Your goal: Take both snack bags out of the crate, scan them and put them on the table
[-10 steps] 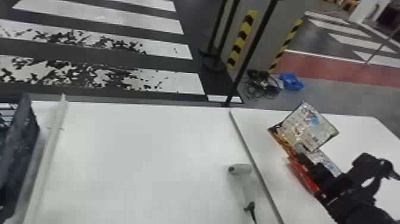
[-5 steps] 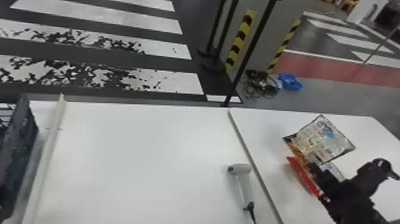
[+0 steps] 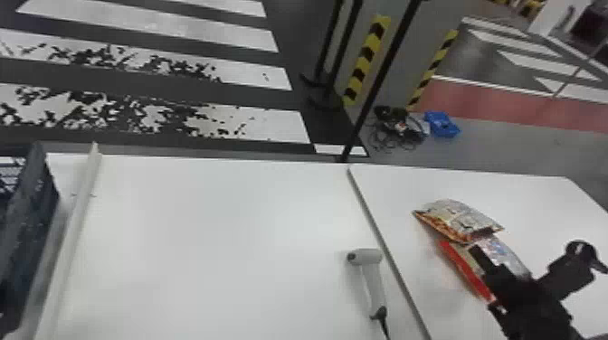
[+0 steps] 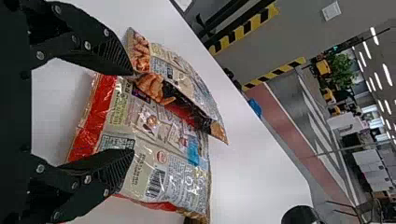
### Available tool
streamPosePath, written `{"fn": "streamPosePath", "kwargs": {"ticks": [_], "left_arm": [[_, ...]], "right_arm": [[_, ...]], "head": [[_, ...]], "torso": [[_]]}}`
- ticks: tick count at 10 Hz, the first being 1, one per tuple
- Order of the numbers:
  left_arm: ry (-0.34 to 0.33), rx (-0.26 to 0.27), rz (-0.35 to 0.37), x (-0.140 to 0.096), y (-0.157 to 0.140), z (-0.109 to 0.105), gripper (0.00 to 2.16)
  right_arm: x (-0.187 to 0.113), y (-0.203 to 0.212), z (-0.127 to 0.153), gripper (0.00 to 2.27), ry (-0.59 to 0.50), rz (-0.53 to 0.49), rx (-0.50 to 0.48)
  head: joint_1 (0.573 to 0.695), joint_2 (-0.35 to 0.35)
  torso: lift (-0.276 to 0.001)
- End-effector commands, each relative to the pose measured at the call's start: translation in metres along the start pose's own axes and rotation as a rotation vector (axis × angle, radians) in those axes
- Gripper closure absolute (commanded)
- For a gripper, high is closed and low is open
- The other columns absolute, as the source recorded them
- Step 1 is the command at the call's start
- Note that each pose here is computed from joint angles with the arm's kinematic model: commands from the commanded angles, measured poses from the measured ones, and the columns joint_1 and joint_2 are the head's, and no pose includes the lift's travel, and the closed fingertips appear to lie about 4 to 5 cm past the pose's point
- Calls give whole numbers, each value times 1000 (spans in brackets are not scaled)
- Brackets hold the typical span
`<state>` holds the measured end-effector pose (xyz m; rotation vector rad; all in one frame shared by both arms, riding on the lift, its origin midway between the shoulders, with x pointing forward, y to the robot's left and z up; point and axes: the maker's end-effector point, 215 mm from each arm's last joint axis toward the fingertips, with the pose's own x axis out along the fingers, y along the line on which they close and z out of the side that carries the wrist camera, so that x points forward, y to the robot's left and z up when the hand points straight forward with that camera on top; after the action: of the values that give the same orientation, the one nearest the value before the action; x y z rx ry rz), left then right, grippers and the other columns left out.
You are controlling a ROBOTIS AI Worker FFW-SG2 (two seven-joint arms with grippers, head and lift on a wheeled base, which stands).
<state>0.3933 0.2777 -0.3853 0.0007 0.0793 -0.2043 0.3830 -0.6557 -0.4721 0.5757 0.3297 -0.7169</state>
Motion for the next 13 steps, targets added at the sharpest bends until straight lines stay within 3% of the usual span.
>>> {"fn": "streamPosePath", "kwargs": {"ticks": [1,4,7,10,13], "left_arm": [[-2,1,-3,0,-1,2,2],[-6,2,-5,-1,-3,5,2],[-11,3,-9,-1,-6,8,2],[-14,1,-12,-1,-9,10,2],[-11,-6,-17,-1,-15,7,2]], "right_arm": [[-13,15,6,60,-27,30,-37],[-59,106,7,53,-150,153,-267],[-95,192,-40,60,-189,284,-392],[-162,278,-78,60,-376,390,-503],[-243,338,-146,60,-433,544,-546]], "head": [[695,-350],[695,-350],[695,-350],[695,-216],[695,-67]], "torso": [[-92],[-92],[-92],[-92],[-92]]}}
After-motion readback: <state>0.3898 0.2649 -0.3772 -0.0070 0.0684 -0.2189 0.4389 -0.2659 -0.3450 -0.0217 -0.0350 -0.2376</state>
